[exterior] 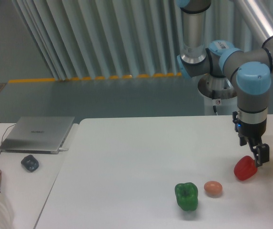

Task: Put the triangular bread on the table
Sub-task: 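Open the gripper beside the red pepper and lift away toward the tray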

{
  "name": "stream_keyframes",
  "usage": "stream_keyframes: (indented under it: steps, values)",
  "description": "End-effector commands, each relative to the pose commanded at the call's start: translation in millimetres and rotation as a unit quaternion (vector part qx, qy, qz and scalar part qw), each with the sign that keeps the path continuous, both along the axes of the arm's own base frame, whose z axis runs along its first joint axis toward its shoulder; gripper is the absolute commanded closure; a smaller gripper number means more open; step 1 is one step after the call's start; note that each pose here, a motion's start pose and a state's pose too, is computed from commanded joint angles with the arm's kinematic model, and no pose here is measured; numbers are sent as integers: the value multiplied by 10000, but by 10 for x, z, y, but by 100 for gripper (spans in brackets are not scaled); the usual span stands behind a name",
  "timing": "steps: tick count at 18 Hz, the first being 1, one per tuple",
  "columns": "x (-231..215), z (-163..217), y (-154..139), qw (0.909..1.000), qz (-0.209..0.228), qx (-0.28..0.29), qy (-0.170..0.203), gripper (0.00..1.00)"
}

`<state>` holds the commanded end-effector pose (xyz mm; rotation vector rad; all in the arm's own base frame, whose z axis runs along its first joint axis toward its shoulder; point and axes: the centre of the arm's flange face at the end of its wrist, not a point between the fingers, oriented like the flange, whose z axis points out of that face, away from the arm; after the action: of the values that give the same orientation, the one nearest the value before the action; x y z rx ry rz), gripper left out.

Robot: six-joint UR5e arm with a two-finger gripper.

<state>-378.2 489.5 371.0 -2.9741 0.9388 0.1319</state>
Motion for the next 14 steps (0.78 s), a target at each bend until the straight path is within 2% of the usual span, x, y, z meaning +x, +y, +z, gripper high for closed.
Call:
stream_keyframes:
  steps: [5,10,14]
  values:
    - [-137,-21,-113,10000,42,-13,58,0]
    - [-350,48,-268,9982,-573,-51,154,0]
    - [-526,61,-444,9991,-381,-59,175,0]
